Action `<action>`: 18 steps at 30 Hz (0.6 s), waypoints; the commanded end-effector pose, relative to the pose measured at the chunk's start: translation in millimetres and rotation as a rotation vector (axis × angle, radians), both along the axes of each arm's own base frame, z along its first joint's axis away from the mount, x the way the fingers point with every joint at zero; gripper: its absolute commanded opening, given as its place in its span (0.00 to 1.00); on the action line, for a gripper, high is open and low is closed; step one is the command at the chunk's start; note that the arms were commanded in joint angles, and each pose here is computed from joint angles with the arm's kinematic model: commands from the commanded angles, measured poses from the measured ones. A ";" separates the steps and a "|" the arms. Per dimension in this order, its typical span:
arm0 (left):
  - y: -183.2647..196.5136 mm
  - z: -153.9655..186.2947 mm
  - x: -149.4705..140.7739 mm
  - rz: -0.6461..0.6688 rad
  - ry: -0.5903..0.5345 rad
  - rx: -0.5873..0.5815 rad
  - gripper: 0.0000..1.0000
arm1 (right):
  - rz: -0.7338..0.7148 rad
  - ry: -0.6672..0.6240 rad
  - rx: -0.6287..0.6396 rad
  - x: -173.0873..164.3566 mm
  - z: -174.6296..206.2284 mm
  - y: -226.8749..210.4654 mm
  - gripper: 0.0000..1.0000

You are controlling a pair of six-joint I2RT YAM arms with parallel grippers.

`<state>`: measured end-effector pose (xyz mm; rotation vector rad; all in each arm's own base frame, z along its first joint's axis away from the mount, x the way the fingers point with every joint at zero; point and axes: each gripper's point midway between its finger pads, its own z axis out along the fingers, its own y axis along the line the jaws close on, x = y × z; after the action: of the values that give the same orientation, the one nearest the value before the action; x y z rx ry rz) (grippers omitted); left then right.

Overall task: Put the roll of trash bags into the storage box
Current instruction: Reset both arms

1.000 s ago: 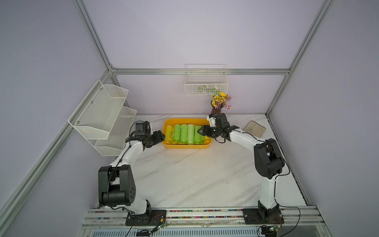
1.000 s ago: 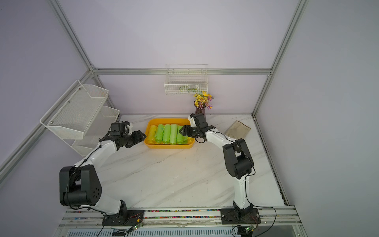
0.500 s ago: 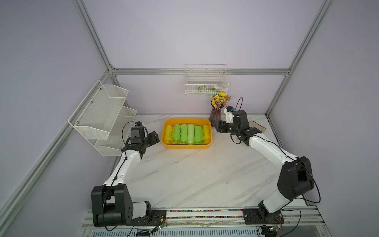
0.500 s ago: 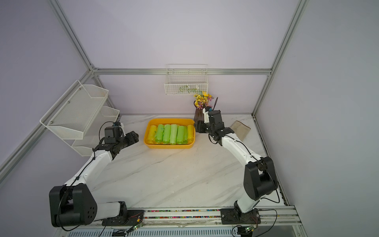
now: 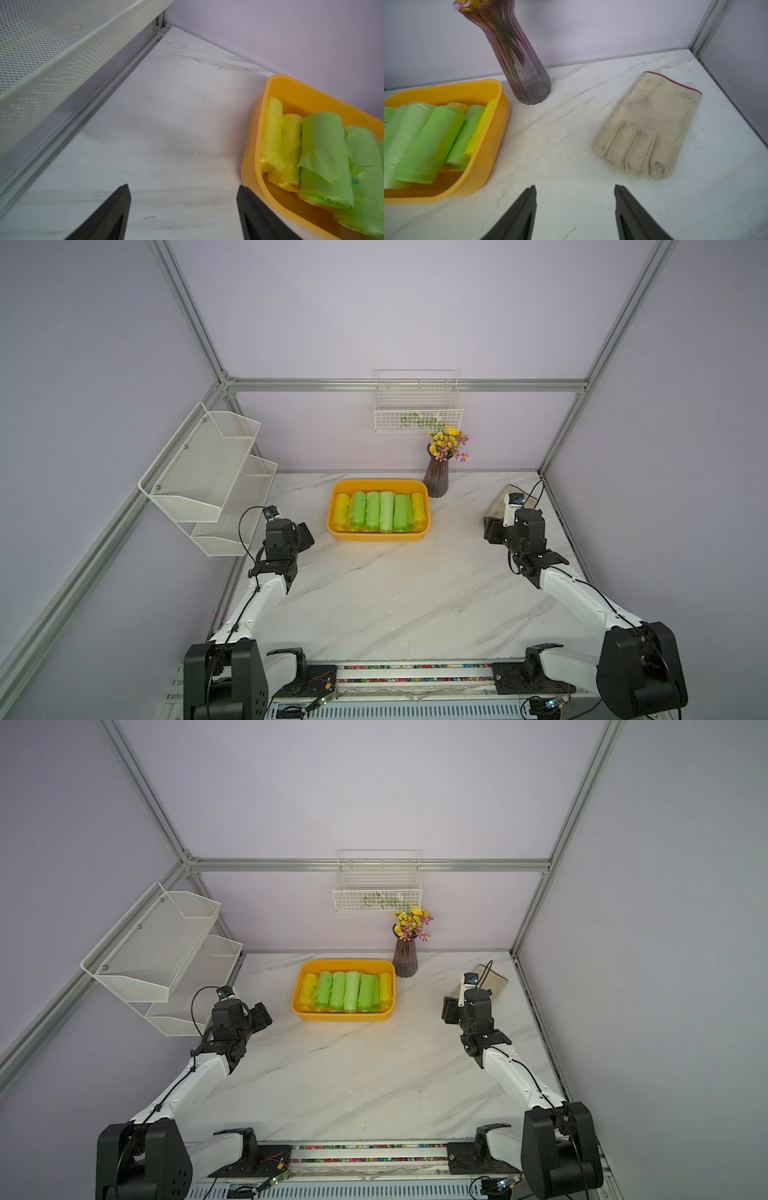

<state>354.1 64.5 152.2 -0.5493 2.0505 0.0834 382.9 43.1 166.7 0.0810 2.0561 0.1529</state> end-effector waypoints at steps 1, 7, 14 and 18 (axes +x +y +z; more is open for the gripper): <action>10.1 32.2 5.2 0.022 -0.153 0.084 0.87 | -0.023 -0.090 -0.033 3.8 9.3 -8.7 0.64; 13.6 23.4 4.4 0.023 -0.170 0.132 1.00 | -0.103 -0.086 -0.052 2.6 -14.3 -24.4 0.71; 9.5 9.2 12.5 -0.016 -0.197 0.153 1.00 | -0.141 -0.275 -0.115 -10.8 -11.9 -36.7 0.86; 9.9 -2.8 14.9 -0.014 -0.200 0.155 1.00 | -0.207 -0.316 -0.135 -16.8 -14.4 -49.3 0.99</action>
<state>359.5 72.7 131.0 -0.4549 1.9326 0.1721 358.8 7.1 114.8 0.1257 1.9011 -0.0454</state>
